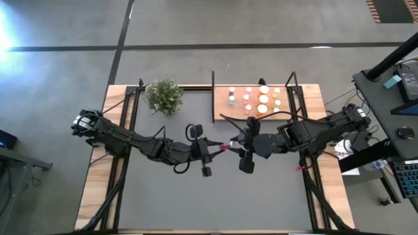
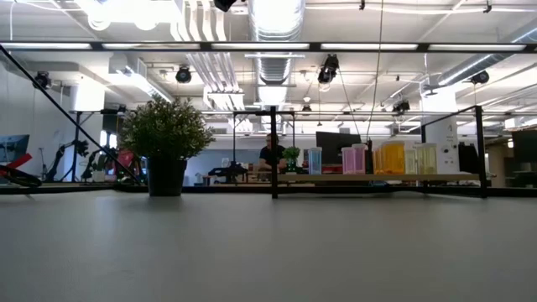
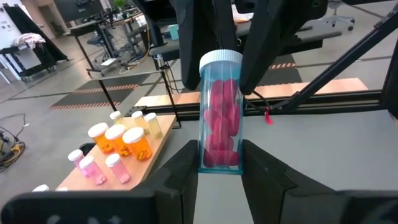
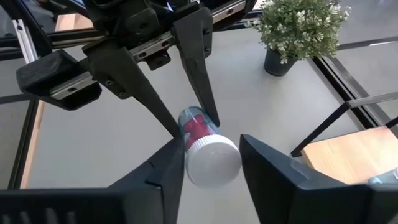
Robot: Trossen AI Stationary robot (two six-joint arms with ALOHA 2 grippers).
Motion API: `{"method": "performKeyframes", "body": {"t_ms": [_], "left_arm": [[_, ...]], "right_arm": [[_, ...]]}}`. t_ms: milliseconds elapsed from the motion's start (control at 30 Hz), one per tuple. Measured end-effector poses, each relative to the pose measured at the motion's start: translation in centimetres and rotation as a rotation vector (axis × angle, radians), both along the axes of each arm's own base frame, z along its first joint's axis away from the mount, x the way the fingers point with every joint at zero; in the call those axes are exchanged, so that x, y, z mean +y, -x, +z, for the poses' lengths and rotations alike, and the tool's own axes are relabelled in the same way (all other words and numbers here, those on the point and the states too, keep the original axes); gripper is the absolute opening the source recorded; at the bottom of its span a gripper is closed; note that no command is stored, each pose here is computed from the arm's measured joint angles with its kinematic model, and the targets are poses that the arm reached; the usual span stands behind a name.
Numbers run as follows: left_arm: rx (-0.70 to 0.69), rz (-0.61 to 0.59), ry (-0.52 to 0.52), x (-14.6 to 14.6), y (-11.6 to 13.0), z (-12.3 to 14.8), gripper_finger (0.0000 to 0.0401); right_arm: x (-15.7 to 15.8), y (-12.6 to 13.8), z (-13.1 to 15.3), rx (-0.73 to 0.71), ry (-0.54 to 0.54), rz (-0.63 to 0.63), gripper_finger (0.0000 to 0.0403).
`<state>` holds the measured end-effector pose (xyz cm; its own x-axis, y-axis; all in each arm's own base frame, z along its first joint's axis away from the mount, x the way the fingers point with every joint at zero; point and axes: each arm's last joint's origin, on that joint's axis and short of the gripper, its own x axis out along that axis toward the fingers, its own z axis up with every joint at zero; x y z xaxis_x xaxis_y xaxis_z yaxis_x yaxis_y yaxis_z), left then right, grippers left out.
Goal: Pick and place medicine bottles onto shelf by color
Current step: Put the blue pill bottle on the shelf aligned with the other blue pill bottles
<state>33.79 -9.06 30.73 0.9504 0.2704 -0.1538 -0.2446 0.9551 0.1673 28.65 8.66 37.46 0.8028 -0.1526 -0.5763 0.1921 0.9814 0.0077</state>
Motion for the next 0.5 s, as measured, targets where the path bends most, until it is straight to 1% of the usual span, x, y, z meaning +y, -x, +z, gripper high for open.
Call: {"method": "performKeyframes", "body": {"t_ms": [100,200,367,500], "left_arm": [[0.001,-0.002,0.000,-0.01,0.00,-0.01,0.0087],[0.001,-0.001,0.000,0.00,0.00,-0.02,0.0087],[0.000,0.003,0.000,0.01,0.00,0.02,0.0088],[-0.001,0.009,0.000,0.07,-0.01,0.03,0.0109]], "right_arm": [[0.00,0.00,0.00,0.000,0.000,0.000,0.0120],[0.00,0.00,0.00,0.000,0.000,0.000,0.0107],[0.00,0.00,0.00,0.000,0.000,0.000,0.0113],[-0.02,0.06,0.00,0.003,0.001,-0.001,0.0118]]}}
